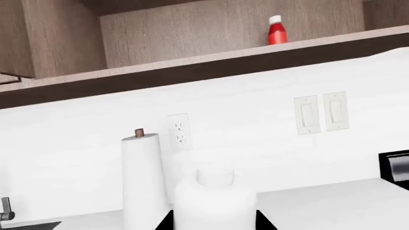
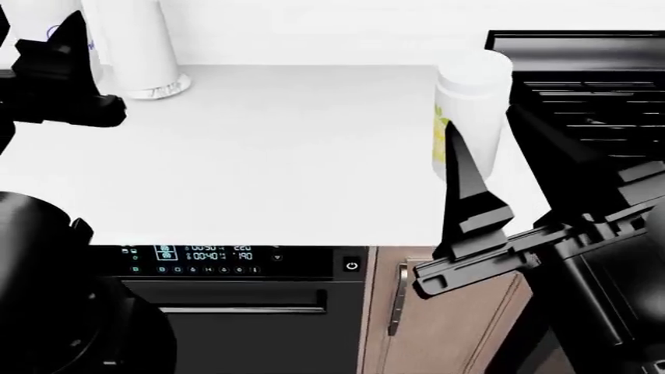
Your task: Pick and place the shaker into the drawer. Then close the cabinet.
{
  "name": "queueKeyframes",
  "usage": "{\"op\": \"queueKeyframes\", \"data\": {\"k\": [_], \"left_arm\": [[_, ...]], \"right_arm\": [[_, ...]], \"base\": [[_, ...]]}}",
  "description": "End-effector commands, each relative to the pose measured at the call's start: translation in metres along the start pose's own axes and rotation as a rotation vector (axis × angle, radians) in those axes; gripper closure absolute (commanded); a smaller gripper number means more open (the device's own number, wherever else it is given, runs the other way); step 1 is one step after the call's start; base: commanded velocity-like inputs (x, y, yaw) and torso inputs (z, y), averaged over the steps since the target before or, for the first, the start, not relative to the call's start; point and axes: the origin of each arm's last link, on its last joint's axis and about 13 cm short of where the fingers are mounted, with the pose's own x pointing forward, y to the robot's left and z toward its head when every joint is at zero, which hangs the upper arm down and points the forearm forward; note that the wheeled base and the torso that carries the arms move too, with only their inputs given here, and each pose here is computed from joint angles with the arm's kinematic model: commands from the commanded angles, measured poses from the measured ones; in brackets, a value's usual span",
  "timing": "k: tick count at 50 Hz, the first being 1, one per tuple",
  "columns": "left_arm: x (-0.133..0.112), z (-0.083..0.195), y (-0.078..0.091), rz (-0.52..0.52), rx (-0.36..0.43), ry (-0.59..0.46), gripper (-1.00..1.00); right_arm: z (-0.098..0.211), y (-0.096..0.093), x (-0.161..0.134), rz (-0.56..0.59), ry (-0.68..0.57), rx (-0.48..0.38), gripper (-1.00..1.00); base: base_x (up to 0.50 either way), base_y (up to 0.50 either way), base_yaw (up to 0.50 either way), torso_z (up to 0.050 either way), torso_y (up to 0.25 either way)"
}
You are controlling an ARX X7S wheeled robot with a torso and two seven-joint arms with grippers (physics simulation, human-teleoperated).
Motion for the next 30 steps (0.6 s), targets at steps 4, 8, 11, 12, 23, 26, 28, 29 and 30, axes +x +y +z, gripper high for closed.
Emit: {"op": "queueKeyframes", "data": {"k": [4, 8, 11, 12, 23, 26, 28, 29, 30], "left_arm": [[0.001, -0.001, -0.001, -0.01, -0.01, 0.007, 1.0], [0.004, 0.003, 0.0, -0.009, -0.014, 0.004, 1.0], [0.005, 0.005, 0.001, -0.006, -0.015, 0.0, 1.0], [0.005, 0.006, 0.001, -0.005, -0.016, -0.001, 1.0], [0.007, 0.008, 0.002, 0.0, -0.019, -0.001, 1.0], [0.007, 0.008, 0.002, 0.0, -0.021, 0.0, 1.0], [0.007, 0.009, 0.002, 0.001, -0.022, 0.0, 1.0], [0.007, 0.008, 0.002, 0.001, -0.022, 0.001, 1.0], [0.007, 0.008, 0.002, 0.0, -0.022, 0.001, 1.0]], "right_arm": [[-0.002, -0.002, 0.001, -0.011, 0.004, 0.035, 1.0], [0.0, -0.005, 0.004, 0.005, 0.016, 0.032, 1.0], [0.005, -0.007, 0.004, 0.007, 0.02, 0.021, 1.0], [0.005, -0.007, 0.004, 0.006, 0.021, 0.019, 1.0], [0.006, -0.007, 0.003, -0.012, 0.033, 0.041, 1.0], [0.005, -0.007, 0.003, -0.015, 0.034, 0.047, 1.0], [0.006, -0.006, 0.003, -0.014, 0.034, 0.049, 1.0], [0.006, -0.006, 0.003, -0.014, 0.034, 0.05, 1.0], [0.006, -0.006, 0.003, -0.013, 0.034, 0.05, 1.0]], "base": [[0.0, -0.5, 0.0, 0.0, 0.0], [0.0, -0.5, 0.0, 0.0, 0.0], [0.0, -0.5, 0.0, 0.0, 0.0], [0.0, -0.5, 0.0, 0.0, 0.0], [-0.1, -0.5, 0.0, 0.001, 0.0], [-0.35, -0.49, 0.0, 0.0, 0.0], [-0.43, -0.43, 0.0, 0.0, 0.0], [-0.48, -0.4, 0.0, 0.0, 0.0], [-0.48, -0.39, 0.0, 0.0, 0.0]]}}
